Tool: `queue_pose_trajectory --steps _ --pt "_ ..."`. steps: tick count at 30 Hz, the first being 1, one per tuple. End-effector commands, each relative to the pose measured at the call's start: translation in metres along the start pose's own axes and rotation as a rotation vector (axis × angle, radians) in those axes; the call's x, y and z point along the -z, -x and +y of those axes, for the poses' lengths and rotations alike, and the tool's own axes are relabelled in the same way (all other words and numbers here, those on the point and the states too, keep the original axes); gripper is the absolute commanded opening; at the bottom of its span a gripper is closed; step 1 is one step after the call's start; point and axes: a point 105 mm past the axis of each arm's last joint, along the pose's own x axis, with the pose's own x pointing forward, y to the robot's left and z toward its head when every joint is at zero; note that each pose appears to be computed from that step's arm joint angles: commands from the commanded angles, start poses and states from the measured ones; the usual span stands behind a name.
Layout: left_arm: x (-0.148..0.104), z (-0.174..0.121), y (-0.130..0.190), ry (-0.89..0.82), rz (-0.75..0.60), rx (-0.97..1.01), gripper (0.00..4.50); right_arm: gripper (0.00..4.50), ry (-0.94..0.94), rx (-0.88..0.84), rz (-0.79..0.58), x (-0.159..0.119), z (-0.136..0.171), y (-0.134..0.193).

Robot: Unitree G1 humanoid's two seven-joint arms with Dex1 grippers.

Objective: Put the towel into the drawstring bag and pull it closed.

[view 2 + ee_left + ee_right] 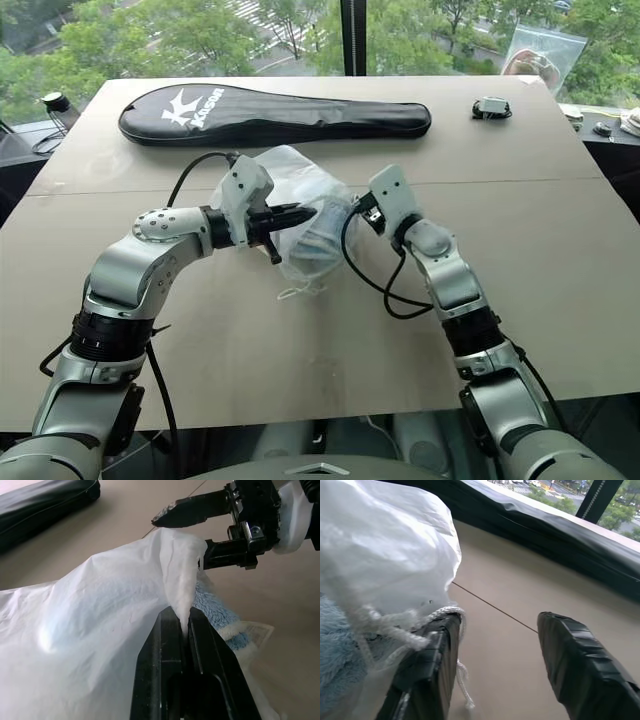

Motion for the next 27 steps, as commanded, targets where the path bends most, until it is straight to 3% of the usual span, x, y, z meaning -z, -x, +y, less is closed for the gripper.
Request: queue_pose_trajectory --steps 1,3,13,18,20,23,27 --pt "-0.015 0.000 0.003 -0.051 -0.047 -0.009 0.00 0.92 -0.023 0.025 -0.075 -0.012 -0.004 0.001" --pt "-0.015 0.000 0.002 -0.053 -0.048 -0.009 0.00 0.06 -0.042 0.047 -0.092 -0.012 -0.007 0.003" --pt "-0.015 0.006 0.002 -0.099 -0.069 0.034 0.00 0.06 -0.145 0.272 -0.168 -0.023 -0.043 0.043" --pt "-0.022 0.017 -0.001 -0.140 -0.114 0.061 0.00 0.06 -0.160 0.308 -0.178 -0.034 -0.045 0.059" --pt "-0.024 0.018 0.001 -0.029 -0.130 0.132 0.00 0.06 -0.162 0.305 -0.177 -0.037 -0.041 0.063" --pt "-0.031 0.009 0.024 0.122 -0.166 0.233 0.79 0.00 -0.168 0.301 -0.176 -0.041 -0.036 0.065" --pt "-0.017 0.002 0.060 0.220 -0.122 0.202 2.47 0.00 -0.169 0.295 -0.174 -0.043 -0.033 0.066"
